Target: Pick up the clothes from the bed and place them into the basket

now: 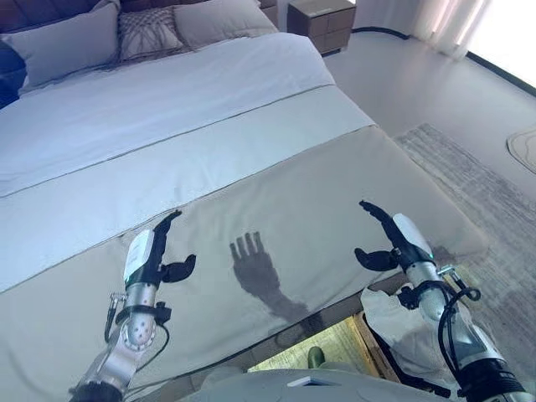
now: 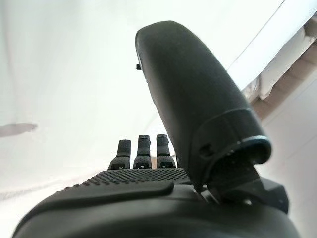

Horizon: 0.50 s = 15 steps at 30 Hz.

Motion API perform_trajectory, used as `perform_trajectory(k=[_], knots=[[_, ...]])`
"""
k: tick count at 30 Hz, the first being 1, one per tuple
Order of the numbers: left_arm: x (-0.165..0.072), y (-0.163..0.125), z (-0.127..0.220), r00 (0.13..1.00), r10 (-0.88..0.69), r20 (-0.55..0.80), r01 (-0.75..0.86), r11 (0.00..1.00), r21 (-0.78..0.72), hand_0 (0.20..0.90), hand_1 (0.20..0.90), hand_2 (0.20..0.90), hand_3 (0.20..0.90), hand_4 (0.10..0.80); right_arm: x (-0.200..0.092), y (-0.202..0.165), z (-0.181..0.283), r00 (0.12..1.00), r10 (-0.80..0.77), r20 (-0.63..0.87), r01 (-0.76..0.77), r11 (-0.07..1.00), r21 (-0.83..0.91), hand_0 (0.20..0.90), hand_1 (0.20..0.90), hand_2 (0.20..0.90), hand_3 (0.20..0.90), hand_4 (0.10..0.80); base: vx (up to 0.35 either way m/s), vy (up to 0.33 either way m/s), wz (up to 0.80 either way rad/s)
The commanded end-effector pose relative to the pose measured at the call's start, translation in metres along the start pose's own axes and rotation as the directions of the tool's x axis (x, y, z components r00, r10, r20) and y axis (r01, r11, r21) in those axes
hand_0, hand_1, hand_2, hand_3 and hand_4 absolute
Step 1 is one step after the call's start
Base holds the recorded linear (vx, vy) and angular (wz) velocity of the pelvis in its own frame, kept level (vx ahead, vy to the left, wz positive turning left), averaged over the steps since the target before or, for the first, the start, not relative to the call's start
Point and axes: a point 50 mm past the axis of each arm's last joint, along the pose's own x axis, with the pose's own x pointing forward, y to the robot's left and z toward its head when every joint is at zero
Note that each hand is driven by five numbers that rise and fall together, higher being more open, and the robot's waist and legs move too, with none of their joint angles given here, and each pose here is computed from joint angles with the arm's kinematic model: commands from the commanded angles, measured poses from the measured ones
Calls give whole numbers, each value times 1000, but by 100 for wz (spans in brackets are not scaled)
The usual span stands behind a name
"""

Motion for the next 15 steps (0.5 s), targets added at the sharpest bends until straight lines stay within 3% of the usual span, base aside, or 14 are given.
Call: perform_trajectory(k=[1, 15], knots=[[12, 21, 5, 997, 67, 47, -67, 998, -6, 900, 900, 900, 900, 800, 12, -15, 28, 989, -70, 133, 66, 997, 34, 900, 900, 900, 900, 800, 41, -23, 30], [13, 15, -4, 999, -7, -34, 6, 1000, -15, 900, 900, 900, 900, 800, 21, -2, 37, 991, 5, 131, -4, 1000, -12, 900, 900, 900, 900, 800, 7, -14, 17]])
